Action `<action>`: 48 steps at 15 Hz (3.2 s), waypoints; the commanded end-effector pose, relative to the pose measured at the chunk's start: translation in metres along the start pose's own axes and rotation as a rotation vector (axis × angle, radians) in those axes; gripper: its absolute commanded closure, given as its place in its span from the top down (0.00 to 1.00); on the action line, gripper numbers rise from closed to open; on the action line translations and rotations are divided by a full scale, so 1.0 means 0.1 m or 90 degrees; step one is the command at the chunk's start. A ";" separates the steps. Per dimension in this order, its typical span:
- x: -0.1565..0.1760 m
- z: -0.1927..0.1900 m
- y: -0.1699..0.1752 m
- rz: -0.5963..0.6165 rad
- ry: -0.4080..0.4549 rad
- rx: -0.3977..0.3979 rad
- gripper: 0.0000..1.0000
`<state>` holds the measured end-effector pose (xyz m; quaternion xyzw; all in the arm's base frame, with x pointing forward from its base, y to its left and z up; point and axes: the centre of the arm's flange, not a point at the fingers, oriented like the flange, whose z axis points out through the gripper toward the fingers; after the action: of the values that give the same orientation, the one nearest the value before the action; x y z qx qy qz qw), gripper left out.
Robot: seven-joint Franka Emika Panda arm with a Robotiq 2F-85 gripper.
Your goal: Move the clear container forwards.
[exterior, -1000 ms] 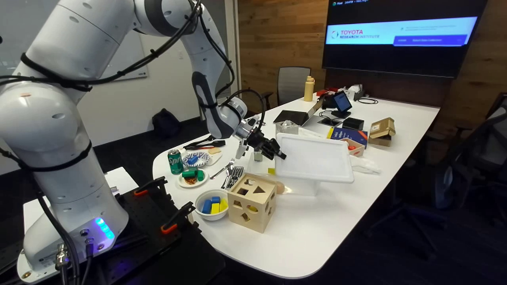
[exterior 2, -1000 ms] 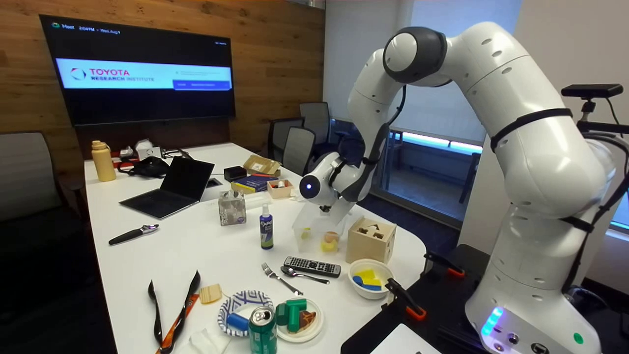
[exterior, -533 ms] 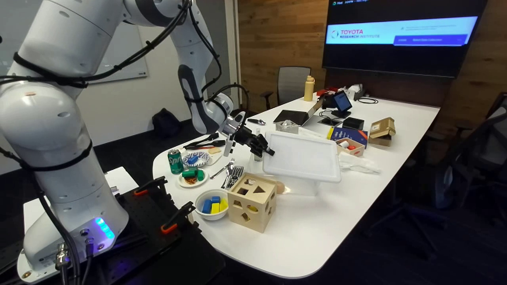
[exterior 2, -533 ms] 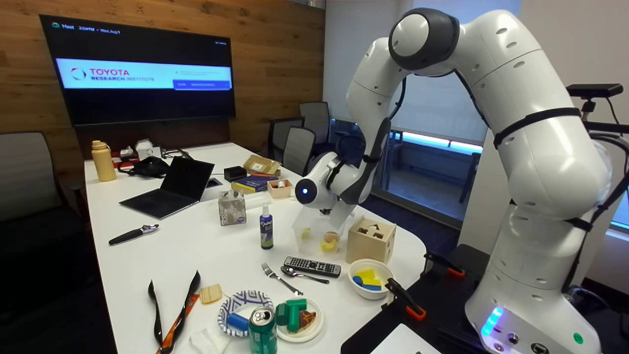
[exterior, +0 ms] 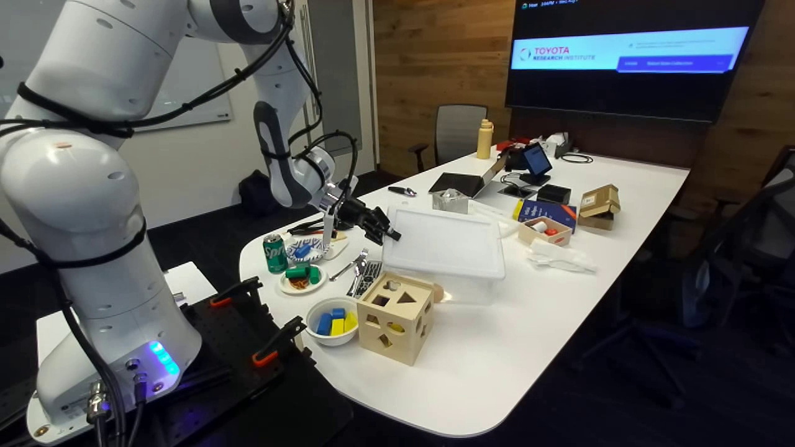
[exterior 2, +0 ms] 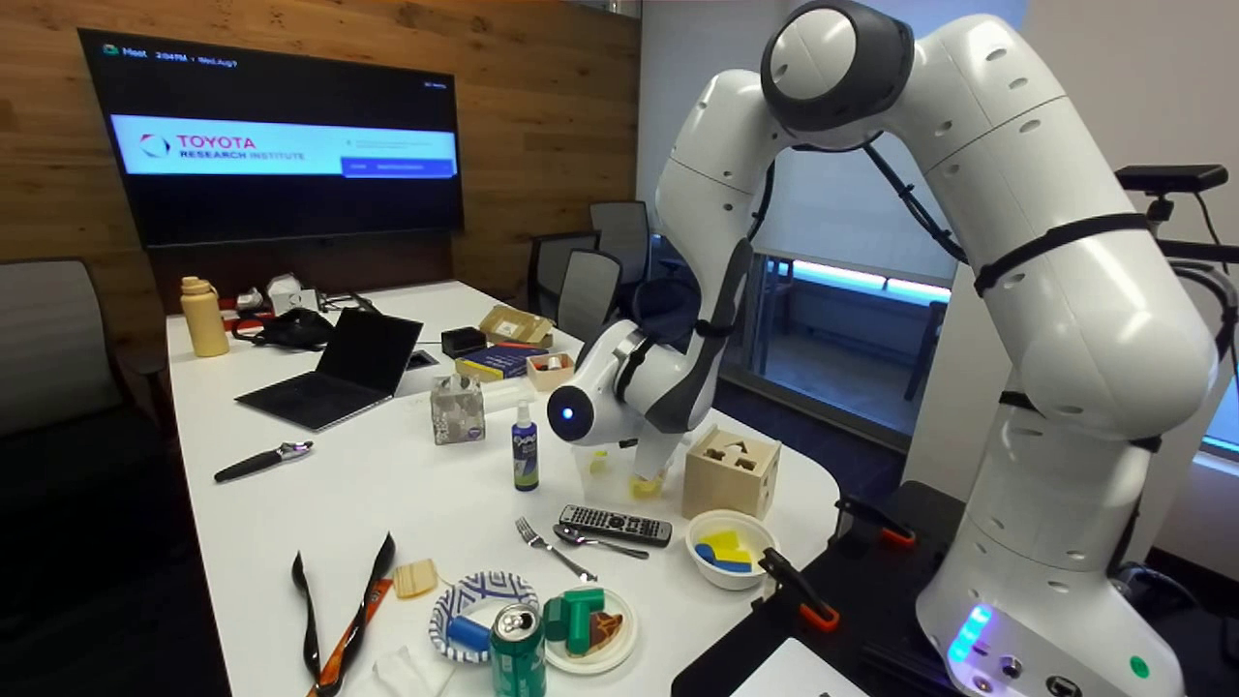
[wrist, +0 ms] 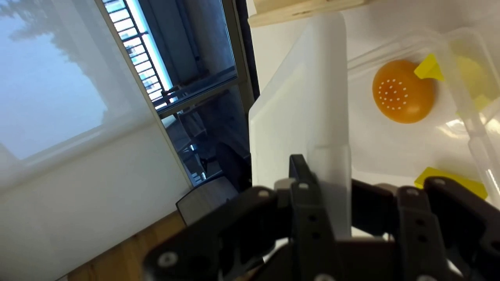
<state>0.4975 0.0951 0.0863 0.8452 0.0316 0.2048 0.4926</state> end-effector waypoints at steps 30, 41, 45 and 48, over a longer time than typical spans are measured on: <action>0.30 -0.55 -0.52 -0.139 -0.093 0.039 0.01; 0.38 -0.46 -0.52 -0.157 -0.146 0.267 0.96; 0.39 -0.40 -0.50 -0.158 -0.172 0.324 1.00; 0.41 -0.36 -0.43 -0.154 -0.187 0.343 1.00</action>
<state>0.5269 0.1643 0.0629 0.9512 0.1119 0.0123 0.2872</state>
